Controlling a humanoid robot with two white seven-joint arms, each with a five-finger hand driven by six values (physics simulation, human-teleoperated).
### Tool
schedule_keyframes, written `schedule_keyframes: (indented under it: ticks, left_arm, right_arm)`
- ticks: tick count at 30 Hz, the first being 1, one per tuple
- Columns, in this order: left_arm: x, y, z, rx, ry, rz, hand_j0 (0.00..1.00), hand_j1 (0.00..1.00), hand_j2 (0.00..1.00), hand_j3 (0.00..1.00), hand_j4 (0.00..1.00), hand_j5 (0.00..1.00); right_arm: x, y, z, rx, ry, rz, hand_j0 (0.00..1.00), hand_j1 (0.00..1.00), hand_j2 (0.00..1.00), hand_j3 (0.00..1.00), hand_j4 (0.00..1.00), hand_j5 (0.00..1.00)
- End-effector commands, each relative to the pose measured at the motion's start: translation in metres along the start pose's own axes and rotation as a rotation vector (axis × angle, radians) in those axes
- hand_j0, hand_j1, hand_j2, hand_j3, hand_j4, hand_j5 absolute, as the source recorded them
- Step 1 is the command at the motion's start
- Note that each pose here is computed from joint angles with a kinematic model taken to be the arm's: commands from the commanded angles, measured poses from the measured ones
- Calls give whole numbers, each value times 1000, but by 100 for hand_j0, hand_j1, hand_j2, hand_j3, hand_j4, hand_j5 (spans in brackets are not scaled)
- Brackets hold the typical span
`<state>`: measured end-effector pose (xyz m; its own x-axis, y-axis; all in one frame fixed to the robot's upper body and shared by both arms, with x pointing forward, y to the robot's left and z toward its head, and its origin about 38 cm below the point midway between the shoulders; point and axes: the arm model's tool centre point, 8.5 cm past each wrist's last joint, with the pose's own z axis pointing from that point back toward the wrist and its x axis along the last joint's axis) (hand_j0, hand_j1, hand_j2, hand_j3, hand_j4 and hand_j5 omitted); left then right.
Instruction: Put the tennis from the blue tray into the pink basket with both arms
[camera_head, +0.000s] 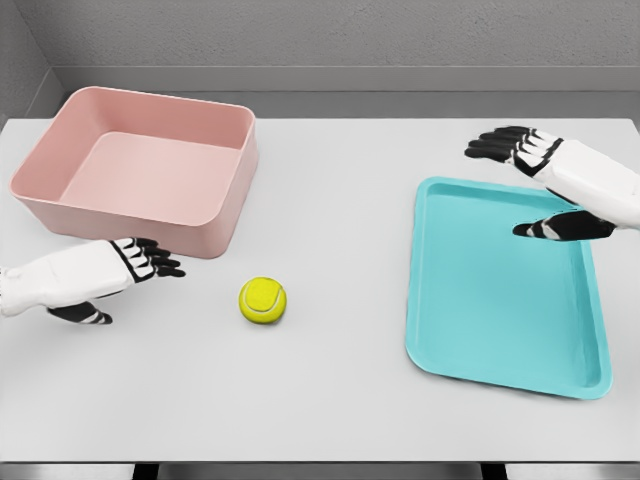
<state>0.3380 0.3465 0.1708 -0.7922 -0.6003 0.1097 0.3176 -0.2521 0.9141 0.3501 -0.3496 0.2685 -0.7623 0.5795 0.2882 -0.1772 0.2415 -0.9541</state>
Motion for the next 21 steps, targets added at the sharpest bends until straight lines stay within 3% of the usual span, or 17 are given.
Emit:
schedule_keyframes:
  ticks: [1,4,8,14,21]
  left_arm:
    - [14,8,-9,19,-45,-25,100,100,100,100,100,100]
    - [21,20,-13,41,-71,-54,100,100,100,100,100,100]
    - [28,28,-27,58,-113,-66,100,100,100,100,100,100]
    - [40,35,-35,83,-152,-81,100,100,100,100,100,100]
    - [45,43,-55,123,-172,-114,100,100,100,100,100,100]
  right_arm:
    - [-4,-30,24,-129,33,2,100,100,100,100,100,100]
    - [-6,17,29,-130,63,-113,100,100,100,100,100,100]
    - [-6,42,39,-114,92,-174,100,100,100,100,100,100]
    - [-2,44,41,-170,94,-191,100,100,100,100,100,100]
    - [0,41,38,-181,79,-187,100,100,100,100,100,100]
